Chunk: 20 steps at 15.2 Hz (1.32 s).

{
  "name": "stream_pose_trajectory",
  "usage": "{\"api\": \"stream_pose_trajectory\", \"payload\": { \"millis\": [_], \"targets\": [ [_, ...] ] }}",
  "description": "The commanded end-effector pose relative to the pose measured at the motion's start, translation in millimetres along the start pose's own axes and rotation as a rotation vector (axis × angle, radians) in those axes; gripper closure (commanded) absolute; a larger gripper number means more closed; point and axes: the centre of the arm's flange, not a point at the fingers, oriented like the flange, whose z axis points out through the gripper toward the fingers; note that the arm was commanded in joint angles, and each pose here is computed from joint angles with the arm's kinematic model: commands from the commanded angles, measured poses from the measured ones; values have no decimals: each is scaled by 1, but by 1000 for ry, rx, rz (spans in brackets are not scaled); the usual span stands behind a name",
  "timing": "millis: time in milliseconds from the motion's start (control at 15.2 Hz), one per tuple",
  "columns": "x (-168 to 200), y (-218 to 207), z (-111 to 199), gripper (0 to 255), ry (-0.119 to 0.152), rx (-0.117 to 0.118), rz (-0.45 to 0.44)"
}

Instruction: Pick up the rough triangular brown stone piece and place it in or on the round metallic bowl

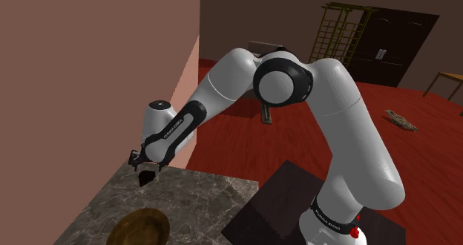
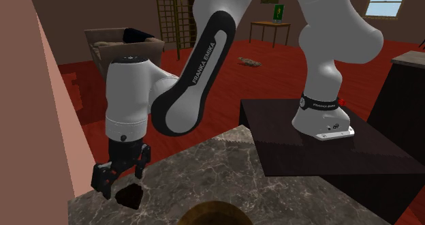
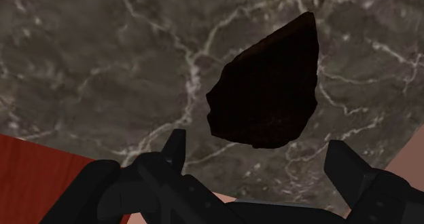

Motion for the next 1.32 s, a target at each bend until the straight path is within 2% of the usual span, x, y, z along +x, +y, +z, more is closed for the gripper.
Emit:
{"api": "stream_pose_trajectory", "payload": {
  "millis": [0, 264, 330, 924, 990, 1254],
  "targets": [
    [0, 0, 1, 0, 0, 0, 0],
    [0, 0, 0, 0, 0, 0, 0],
    [0, 0, 0, 255, 0, 0, 0],
    [0, 0, 0, 255, 1, 0, 0],
    [0, 0, 0, 0, 1, 0, 0],
    [19, -40, -20, 0, -322, -164, 420]
  ]
}}
